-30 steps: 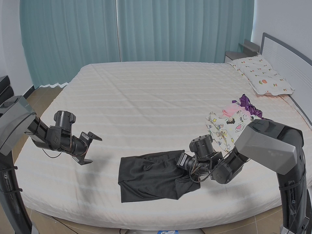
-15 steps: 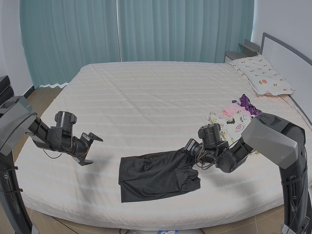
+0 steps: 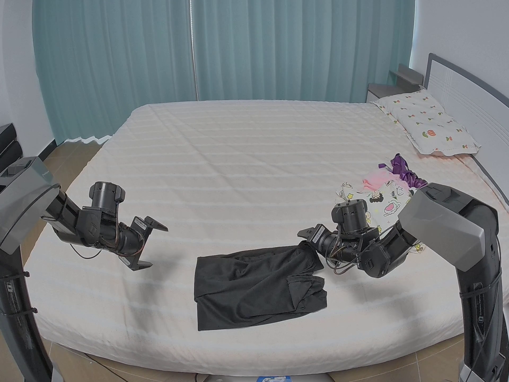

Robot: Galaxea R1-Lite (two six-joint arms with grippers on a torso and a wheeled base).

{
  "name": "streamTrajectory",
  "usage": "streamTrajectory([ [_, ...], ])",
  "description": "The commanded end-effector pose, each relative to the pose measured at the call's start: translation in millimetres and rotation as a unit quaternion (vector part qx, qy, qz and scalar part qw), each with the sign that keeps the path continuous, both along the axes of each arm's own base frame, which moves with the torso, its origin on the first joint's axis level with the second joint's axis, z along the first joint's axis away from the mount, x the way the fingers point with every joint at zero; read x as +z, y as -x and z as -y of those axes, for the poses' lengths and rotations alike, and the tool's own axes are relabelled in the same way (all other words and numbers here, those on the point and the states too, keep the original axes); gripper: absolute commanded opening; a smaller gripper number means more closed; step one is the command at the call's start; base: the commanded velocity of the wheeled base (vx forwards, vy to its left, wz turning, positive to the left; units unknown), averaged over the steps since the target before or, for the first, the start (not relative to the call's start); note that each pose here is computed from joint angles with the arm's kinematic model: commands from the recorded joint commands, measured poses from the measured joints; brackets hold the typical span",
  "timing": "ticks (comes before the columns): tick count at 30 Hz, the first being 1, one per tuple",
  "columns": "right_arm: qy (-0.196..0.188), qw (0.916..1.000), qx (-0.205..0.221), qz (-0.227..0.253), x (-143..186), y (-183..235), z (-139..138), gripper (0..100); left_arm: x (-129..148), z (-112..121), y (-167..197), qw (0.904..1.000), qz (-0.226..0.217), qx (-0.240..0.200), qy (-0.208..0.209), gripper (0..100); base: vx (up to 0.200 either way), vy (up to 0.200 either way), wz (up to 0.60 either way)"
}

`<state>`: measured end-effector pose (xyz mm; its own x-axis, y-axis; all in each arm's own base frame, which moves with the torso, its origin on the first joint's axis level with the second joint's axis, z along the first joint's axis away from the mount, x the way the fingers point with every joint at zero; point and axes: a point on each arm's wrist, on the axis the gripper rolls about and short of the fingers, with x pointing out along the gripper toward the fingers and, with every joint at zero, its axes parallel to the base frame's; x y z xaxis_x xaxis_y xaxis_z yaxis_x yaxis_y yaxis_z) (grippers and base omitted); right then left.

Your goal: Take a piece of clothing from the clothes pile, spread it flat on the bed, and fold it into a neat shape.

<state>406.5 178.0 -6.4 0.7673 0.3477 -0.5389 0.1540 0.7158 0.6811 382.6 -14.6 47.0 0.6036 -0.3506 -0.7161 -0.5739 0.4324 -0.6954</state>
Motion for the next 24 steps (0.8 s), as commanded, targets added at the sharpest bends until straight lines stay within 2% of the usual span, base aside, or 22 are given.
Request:
streamTrajectory([
  [1,0.004,1.0,-0.005,-0.001,3.1,1.9,6.5,100,-0.4,0.0,0.0,1.0,-0.001,0.0,0.0,100,0.0,0.0,0.0],
  [4,0.016,0.9999,0.003,0.002,9.4,9.4,7.6,100,-0.3,0.1,-0.2,1.0,0.0,0.0,0.0,100,0.0,0.0,0.0],
  [9,0.073,0.9955,0.059,0.009,5.6,34.5,-0.2,100,-0.4,0.0,0.0,1.0,-0.001,0.0,0.0,100,0.0,0.0,0.0],
  [12,0.124,0.9855,0.104,0.05,-4.9,51.9,-12.2,100,-0.4,0.0,0.0,1.0,-0.001,0.0,0.0,100,0.0,0.0,0.0],
  [15,0.151,0.9786,0.125,0.064,-15.0,61.2,-20.5,100,-0.3,0.1,-0.2,1.0,0.0,0.0,0.0,100,0.0,0.0,0.0],
  [18,0.206,0.9637,0.15,0.079,-28.9,69.7,-33.2,100,-0.3,0.1,-0.2,1.0,0.0,0.0,0.0,100,0.0,0.0,0.0],
  [21,0.223,0.9573,0.165,0.081,-31.7,75.0,-36.8,100,-0.3,0.6,-0.1,1.0,0.0,-0.001,0.0,100,0.0,0.0,0.0],
  [23,0.226,0.9563,0.167,0.079,-32.9,76.4,-35.8,100,-0.3,0.6,-0.1,1.0,0.0,-0.001,0.0,100,0.0,0.0,0.0],
  [24,0.237,0.9524,0.174,0.08,-34.0,77.6,-35.0,100,-0.3,0.6,-0.1,1.0,0.0,0.0,0.0,100,0.0,0.0,0.0],
])
